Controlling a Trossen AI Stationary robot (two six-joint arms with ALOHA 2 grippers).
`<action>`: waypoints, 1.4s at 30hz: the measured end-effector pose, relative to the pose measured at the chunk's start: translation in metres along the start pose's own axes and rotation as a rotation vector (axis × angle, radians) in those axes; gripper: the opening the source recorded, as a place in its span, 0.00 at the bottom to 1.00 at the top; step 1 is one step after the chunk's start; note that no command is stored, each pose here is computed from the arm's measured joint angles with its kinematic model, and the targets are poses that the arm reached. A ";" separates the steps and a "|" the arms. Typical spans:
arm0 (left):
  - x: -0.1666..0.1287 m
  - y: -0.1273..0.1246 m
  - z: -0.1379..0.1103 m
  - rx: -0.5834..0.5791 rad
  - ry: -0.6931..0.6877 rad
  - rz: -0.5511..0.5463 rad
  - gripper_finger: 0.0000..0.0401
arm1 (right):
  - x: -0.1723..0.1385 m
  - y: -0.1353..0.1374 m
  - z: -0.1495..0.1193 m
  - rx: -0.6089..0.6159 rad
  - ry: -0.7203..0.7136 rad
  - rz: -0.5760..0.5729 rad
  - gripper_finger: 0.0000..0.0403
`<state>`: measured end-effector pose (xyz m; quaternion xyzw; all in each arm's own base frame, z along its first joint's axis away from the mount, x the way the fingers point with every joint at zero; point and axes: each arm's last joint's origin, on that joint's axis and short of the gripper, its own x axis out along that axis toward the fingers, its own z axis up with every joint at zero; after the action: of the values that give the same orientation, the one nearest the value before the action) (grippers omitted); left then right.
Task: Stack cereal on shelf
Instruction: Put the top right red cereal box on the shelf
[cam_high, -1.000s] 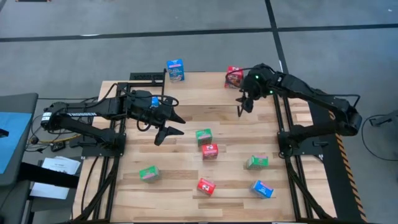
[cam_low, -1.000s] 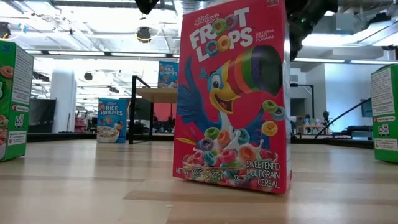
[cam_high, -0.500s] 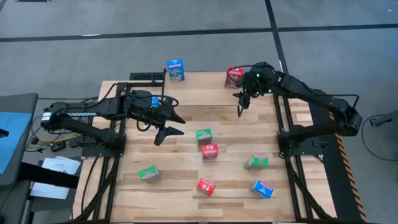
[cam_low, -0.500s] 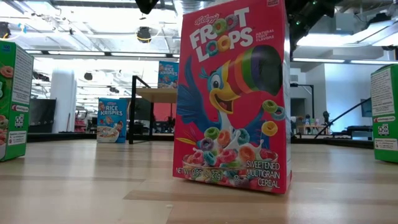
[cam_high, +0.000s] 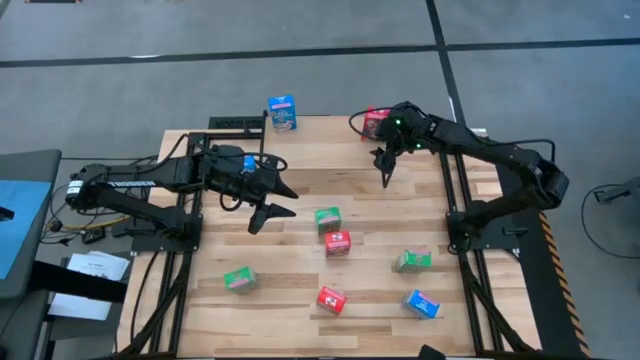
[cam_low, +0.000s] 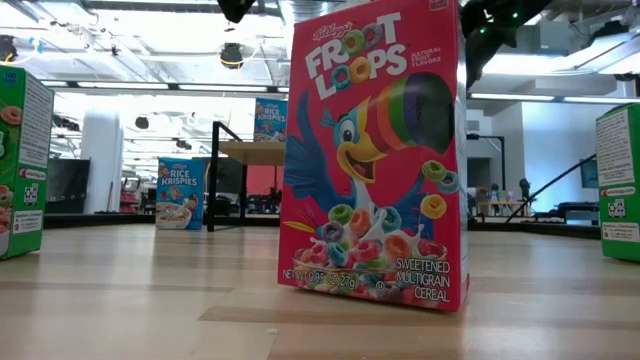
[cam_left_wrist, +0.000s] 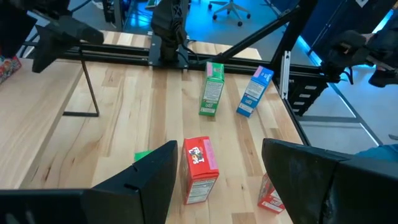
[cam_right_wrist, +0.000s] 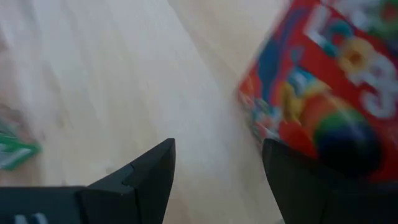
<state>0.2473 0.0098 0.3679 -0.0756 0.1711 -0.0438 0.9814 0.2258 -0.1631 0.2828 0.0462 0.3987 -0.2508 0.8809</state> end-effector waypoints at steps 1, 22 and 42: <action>0.000 0.000 0.000 0.000 0.000 0.000 0.56 | 0.001 0.000 0.000 -0.004 0.000 -0.008 0.66; 0.000 0.000 0.000 -0.002 0.000 0.000 0.56 | 0.002 0.001 0.005 0.026 -0.038 -0.053 0.66; 0.000 0.000 0.000 0.005 0.000 0.005 0.56 | 0.000 0.019 0.014 0.152 -0.112 -0.148 0.66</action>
<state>0.2473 0.0100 0.3677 -0.0725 0.1711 -0.0416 0.9817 0.2446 -0.1503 0.2905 0.0694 0.3310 -0.3470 0.8748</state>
